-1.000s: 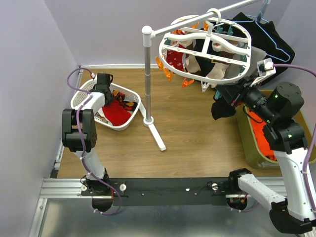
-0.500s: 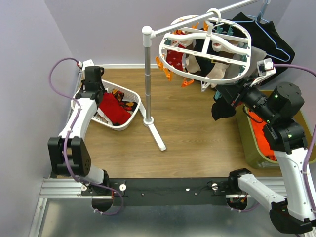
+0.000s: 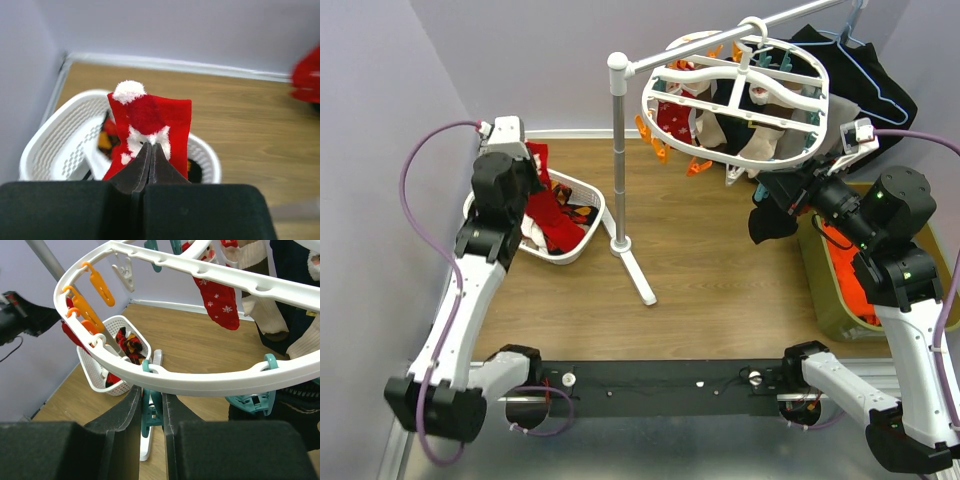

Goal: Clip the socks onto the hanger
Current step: Pick up the sock from the bin, then clamp the sock onto the hanger.

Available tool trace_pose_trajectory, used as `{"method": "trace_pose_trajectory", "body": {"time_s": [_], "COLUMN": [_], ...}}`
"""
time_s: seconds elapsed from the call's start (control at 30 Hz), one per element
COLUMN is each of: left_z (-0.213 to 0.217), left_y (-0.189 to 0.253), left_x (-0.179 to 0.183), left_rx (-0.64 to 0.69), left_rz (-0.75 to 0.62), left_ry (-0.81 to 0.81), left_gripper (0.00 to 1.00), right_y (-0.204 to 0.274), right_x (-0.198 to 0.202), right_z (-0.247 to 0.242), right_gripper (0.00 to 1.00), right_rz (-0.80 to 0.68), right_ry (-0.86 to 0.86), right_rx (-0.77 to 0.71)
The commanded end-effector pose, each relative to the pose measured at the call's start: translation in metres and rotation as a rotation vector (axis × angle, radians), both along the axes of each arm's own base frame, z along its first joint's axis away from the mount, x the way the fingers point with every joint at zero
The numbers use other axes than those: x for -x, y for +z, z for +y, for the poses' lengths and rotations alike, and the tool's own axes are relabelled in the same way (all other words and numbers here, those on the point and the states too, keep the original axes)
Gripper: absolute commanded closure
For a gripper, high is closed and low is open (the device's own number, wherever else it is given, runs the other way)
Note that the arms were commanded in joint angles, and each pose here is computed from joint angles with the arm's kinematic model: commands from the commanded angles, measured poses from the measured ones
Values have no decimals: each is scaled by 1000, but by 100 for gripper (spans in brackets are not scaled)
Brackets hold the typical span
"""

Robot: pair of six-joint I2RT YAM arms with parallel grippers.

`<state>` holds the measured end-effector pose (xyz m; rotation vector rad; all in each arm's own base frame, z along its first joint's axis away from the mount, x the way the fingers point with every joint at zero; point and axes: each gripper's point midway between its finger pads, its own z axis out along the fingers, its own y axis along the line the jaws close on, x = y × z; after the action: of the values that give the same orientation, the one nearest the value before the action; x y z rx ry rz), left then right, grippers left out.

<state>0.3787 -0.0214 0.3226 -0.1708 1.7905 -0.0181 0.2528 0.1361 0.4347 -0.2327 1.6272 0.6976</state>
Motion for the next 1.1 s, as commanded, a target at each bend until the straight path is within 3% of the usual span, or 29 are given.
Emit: {"method": "trace_pose_trajectory", "body": {"time_s": [0.0, 0.13, 0.33, 0.57, 0.8, 1.07], "left_z": [-71, -112, -184, -263, -329, -371], "left_y": [69, 74, 72, 69, 62, 66], "left_x": [47, 87, 143, 176, 180, 182], "left_rx": [-75, -76, 71, 188, 244, 250], "left_rz": [-299, -372, -395, -403, -432, -532], "left_ry": [-376, -592, -876, -1009, -1099, -1190], "left_gripper": [100, 100, 100, 100, 100, 100], "right_y": [4, 8, 6, 5, 7, 11], "right_x": [4, 4, 2, -1, -2, 1], "right_z": [4, 7, 8, 10, 11, 14], "right_gripper": [82, 82, 82, 82, 82, 82], "right_rz": [-4, -12, -3, -3, -14, -19], "right_ry": [27, 38, 42, 44, 48, 66], "right_rx": [-19, -31, -47, -68, -78, -105]}}
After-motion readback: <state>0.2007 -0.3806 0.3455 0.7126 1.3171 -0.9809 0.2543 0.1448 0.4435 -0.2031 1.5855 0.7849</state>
